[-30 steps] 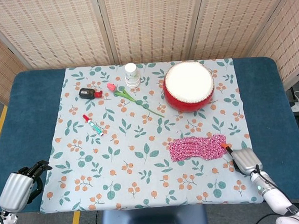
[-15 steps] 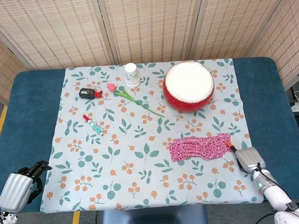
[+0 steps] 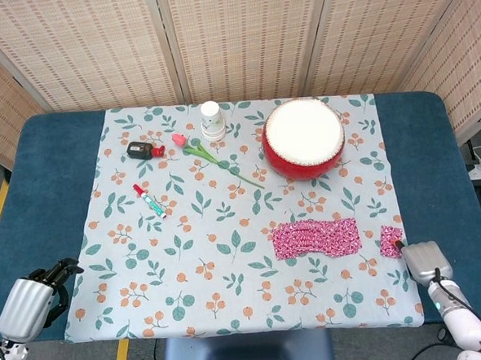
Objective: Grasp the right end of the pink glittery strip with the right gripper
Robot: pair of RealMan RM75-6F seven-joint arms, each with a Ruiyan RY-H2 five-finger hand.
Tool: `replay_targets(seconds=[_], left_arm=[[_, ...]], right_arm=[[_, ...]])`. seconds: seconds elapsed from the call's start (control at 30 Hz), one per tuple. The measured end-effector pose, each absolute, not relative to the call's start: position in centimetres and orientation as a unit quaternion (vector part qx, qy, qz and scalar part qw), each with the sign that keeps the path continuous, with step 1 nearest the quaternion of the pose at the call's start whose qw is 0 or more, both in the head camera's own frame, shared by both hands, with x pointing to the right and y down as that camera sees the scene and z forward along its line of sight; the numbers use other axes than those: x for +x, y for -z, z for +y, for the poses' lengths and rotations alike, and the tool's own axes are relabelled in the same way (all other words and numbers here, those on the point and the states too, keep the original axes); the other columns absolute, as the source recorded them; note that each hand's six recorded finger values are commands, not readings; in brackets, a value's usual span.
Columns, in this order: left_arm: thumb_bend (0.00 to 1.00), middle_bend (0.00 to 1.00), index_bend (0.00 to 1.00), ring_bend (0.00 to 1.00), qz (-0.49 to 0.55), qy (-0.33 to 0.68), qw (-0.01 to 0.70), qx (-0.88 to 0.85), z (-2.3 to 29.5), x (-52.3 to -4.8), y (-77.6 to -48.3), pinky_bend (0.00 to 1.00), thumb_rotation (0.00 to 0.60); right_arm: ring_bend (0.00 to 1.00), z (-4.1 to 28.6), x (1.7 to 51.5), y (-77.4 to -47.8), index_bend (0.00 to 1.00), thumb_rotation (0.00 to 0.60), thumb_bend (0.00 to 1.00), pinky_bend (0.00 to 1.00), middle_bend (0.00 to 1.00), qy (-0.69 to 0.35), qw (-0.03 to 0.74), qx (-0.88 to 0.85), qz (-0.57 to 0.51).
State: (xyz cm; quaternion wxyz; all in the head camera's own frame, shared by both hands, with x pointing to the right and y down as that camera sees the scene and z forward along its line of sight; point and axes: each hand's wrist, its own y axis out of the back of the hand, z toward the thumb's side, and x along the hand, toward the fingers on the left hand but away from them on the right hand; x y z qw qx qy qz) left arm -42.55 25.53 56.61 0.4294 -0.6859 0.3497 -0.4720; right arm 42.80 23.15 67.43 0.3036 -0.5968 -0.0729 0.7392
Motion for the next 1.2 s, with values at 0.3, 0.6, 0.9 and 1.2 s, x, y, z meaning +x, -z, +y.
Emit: replay_targets(seconds=[0.3,0.6,0.9,1.2], left_arm=[[0.83,0.3,0.37,0.62,0.349,0.472,0.429,-0.686,25.5,-42.6,-56.7,0.61,0.6],[0.83,0.3,0.37,0.62,0.352,0.473,0.427,-0.686,25.4,-42.7,-56.7,0.61,0.6],[0.83,0.3,0.37,0.62,0.352,0.472,0.427,-0.686,25.4,-42.7,-56.6,0.61,0.6],[0.83,0.3,0.37,0.62,0.352,0.473,0.427,-0.686,25.5,-42.8,-56.6,0.61,0.6]], right_arm=[[0.8,22.7,38.5,-66.8,0.16,0.6,0.84,0.72,0.71,-0.668,0.338,-0.654,-0.109],[0.8,22.5,36.4,-69.0,0.16,0.6,0.84,0.72,0.71,-0.644,0.326,-0.683,-0.109],[0.8,21.9,37.2,-70.1,0.16,0.6,0.84,0.72,0.71,-0.666,0.31,-0.67,-0.105],[0.8,20.6,40.0,-71.0,0.16,0.6,0.84,0.72,0.71,-0.707,0.293,-0.634,-0.112]])
